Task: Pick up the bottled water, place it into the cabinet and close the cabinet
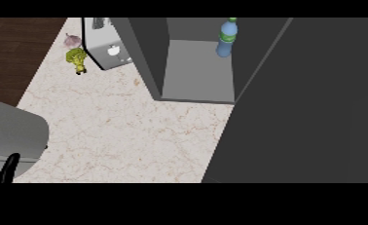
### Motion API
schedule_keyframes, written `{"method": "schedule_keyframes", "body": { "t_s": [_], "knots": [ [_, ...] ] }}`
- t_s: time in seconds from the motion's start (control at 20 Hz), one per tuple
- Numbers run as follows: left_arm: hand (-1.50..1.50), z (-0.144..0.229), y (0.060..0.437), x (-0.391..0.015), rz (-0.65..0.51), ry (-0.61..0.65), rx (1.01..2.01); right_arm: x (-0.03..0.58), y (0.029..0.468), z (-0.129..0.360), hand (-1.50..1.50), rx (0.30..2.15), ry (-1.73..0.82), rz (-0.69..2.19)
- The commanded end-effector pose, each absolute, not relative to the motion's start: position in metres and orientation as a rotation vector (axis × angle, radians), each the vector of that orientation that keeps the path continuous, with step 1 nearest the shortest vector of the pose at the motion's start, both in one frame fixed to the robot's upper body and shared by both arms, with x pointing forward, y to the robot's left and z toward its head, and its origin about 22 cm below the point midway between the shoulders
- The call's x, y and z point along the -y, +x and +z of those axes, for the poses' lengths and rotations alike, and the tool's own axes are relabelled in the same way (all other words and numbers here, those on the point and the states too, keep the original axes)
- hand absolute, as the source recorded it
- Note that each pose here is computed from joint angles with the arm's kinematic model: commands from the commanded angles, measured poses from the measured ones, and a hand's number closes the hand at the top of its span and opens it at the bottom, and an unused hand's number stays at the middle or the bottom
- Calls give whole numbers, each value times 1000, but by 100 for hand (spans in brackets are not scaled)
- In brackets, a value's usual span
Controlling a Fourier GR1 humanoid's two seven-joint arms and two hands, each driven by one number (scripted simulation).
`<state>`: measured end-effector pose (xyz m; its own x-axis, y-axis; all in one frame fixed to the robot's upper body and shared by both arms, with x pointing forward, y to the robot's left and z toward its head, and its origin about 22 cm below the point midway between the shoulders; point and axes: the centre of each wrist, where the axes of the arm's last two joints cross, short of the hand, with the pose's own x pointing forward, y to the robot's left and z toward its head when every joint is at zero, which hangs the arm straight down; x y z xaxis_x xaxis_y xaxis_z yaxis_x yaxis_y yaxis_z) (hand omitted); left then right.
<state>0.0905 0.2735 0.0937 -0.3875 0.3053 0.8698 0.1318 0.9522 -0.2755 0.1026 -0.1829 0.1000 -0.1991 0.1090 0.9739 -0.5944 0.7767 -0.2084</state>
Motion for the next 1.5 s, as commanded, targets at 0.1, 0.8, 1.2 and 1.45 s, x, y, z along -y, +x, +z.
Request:
{"method": "schedule_keyframes", "body": {
  "t_s": [0.1, 0.8, 1.2, 1.45],
  "knots": [
    [-150, 100, 81, -282, 206, -362, 1981, 122, 112, 112, 150, 1675, 682, 536],
    [-150, 112, 51, -351, 223, -345, 1991, 71, 210, 160, 150, 1643, 681, 448],
    [-150, 108, 25, -363, 257, -331, 1993, 96, 294, 172, 150, 1619, 719, 322],
    [-150, 111, 13, -379, 263, -320, 2012, 107, 332, 172, 150, 1590, 740, 333]
  ]
}}
